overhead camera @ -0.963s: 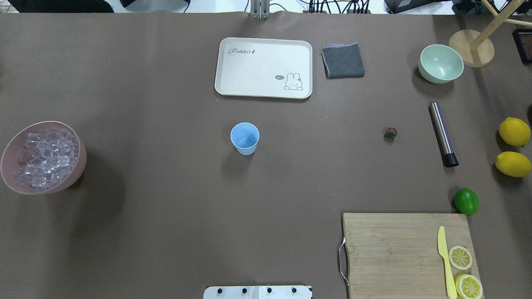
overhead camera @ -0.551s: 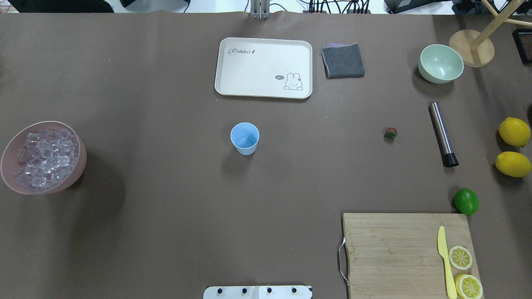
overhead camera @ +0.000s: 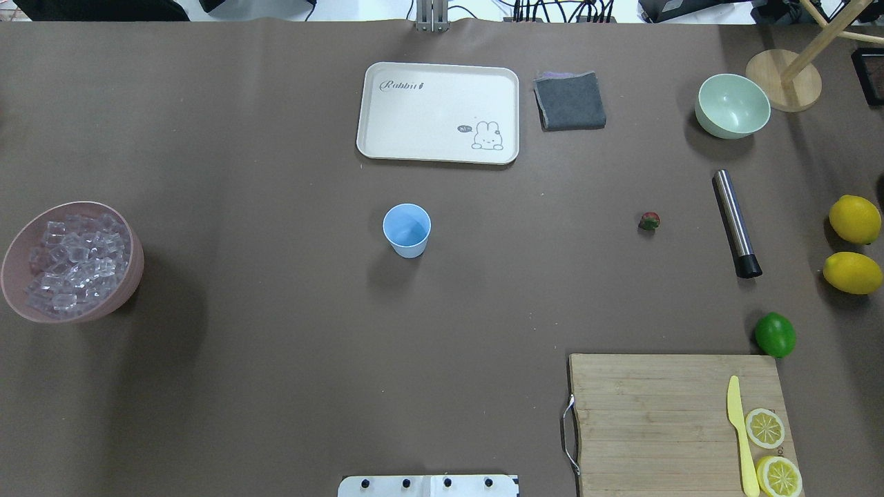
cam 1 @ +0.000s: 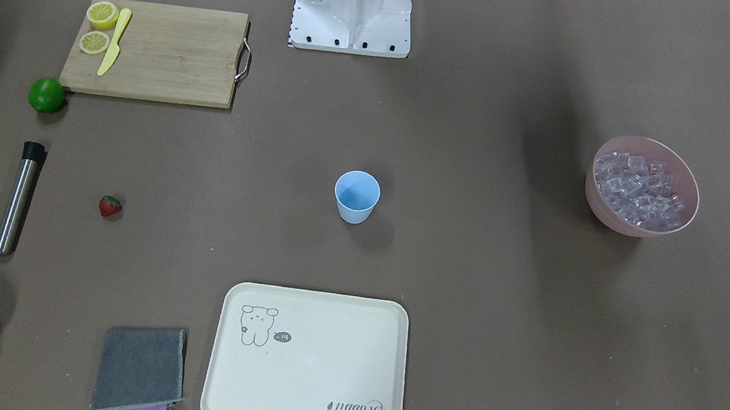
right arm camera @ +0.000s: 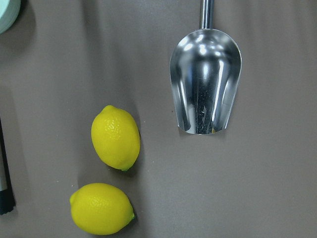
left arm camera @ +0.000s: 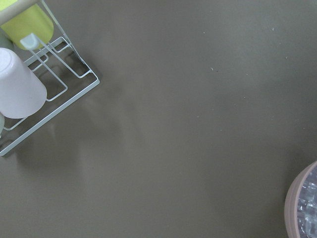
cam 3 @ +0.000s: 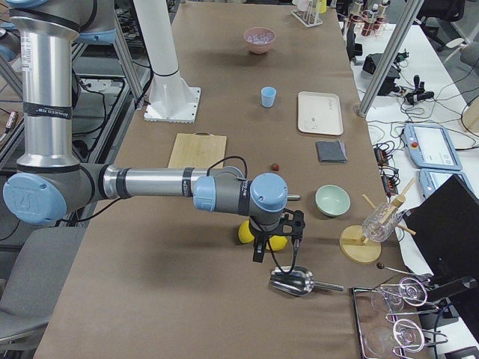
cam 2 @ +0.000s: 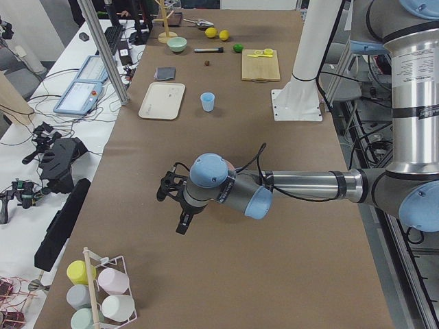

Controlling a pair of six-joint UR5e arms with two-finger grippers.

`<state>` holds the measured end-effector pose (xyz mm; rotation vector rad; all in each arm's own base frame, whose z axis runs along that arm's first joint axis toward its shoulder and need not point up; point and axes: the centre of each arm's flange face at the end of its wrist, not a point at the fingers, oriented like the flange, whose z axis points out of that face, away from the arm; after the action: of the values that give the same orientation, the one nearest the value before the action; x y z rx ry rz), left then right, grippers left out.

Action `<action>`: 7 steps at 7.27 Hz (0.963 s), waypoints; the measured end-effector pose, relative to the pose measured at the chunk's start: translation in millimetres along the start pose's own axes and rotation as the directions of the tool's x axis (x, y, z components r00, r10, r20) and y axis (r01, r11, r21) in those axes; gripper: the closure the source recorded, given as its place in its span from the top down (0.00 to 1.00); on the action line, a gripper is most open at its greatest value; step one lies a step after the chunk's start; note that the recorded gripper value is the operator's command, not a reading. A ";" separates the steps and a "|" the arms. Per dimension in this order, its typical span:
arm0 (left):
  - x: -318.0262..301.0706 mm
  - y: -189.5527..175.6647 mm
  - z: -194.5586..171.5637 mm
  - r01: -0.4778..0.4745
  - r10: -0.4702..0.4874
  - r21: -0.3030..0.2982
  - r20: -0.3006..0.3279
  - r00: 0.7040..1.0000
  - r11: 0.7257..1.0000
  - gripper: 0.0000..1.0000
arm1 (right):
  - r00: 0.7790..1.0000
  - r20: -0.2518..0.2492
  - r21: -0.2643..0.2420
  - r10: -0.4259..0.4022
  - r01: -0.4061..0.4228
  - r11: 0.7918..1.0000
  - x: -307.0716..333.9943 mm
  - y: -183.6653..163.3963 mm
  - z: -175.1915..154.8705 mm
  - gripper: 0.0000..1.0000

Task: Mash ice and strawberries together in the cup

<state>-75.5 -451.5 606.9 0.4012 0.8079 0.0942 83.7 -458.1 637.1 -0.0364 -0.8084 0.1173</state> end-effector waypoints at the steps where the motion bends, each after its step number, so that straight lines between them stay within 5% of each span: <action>1: -0.2 0.6 0.3 -0.001 0.001 0.000 0.002 1.000 1.000 0.98 | 1.000 0.001 0.002 -0.002 0.002 1.000 -0.9 -0.1 -0.7 1.00; 4: 18.3 -5.7 -4.5 -0.079 0.080 0.055 -0.012 0.997 0.995 0.98 | 1.000 0.003 0.008 -0.012 0.012 1.000 -4.3 -1.2 -3.7 1.00; 7: 96.0 -17.5 22.2 -0.198 0.207 0.092 -0.099 0.973 0.976 0.98 | 1.000 0.011 0.015 -0.014 0.014 1.000 -9.2 -4.2 -7.3 1.00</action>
<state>5.7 -452.2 548.3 0.5596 0.8782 0.2759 83.1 -463.2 625.8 -0.0163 -0.8187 0.1107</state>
